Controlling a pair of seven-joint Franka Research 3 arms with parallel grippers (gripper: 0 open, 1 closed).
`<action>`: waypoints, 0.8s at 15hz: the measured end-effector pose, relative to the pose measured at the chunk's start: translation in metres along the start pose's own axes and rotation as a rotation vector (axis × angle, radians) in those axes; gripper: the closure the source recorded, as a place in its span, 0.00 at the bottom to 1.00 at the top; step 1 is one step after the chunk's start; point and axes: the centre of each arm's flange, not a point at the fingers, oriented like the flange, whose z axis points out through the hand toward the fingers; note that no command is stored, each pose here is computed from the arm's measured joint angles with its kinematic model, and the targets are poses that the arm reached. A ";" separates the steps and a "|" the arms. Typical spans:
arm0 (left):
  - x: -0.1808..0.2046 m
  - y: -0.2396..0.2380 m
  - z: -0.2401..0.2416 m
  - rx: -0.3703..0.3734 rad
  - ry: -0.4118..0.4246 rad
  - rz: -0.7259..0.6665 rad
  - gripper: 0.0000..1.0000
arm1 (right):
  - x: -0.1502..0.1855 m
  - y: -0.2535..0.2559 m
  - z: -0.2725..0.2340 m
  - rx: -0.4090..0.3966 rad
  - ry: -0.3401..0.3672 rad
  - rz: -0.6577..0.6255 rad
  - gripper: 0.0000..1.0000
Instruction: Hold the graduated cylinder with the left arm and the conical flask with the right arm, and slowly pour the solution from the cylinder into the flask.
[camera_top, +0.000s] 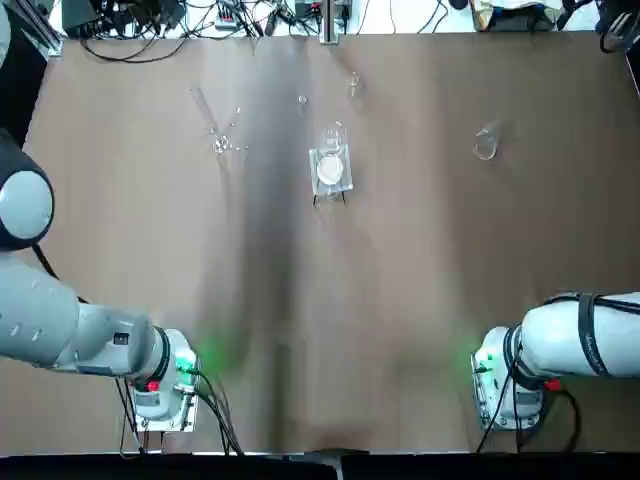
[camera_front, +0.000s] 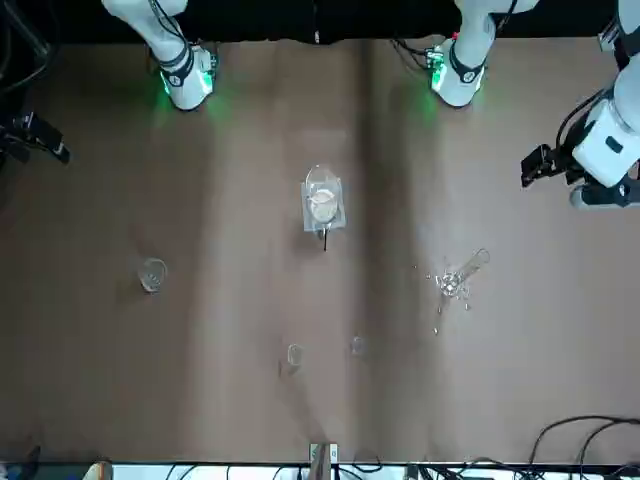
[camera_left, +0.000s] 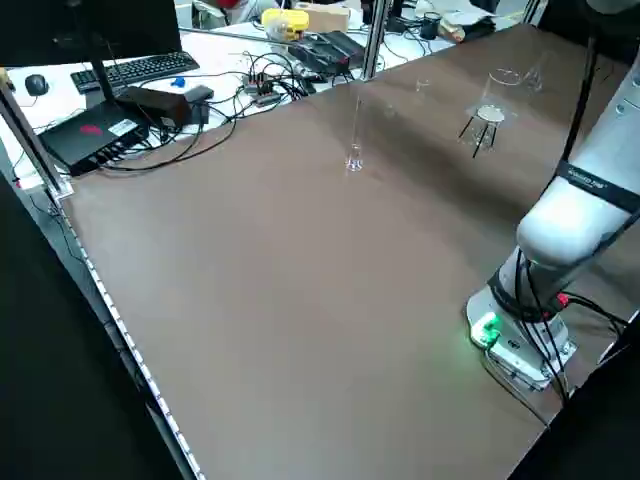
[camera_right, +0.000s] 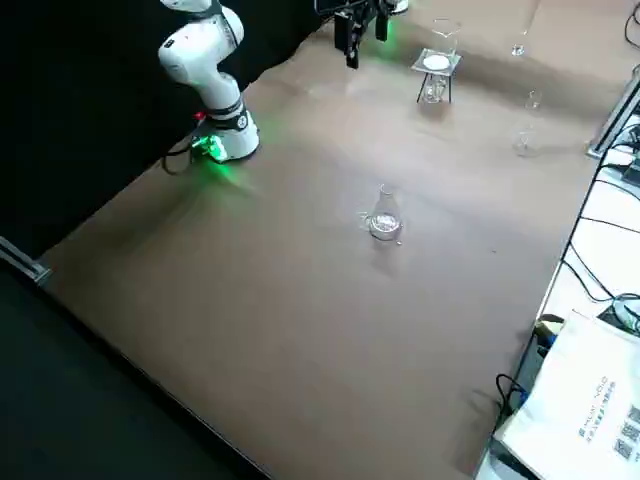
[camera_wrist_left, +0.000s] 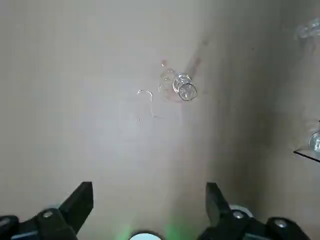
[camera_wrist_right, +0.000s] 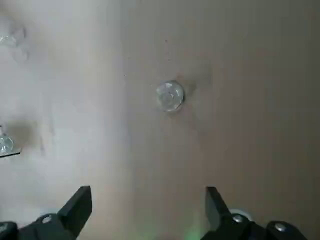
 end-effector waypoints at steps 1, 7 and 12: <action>0.000 0.000 0.000 0.000 0.000 0.001 0.01 | -0.001 -0.001 -0.001 0.000 0.003 -0.002 0.00; 0.013 -0.001 0.008 -0.004 0.024 0.001 0.01 | -0.013 0.006 -0.005 0.005 -0.002 0.009 0.00; 0.040 -0.025 0.027 -0.023 0.069 0.095 0.01 | -0.012 0.005 -0.003 0.005 -0.004 -0.015 0.00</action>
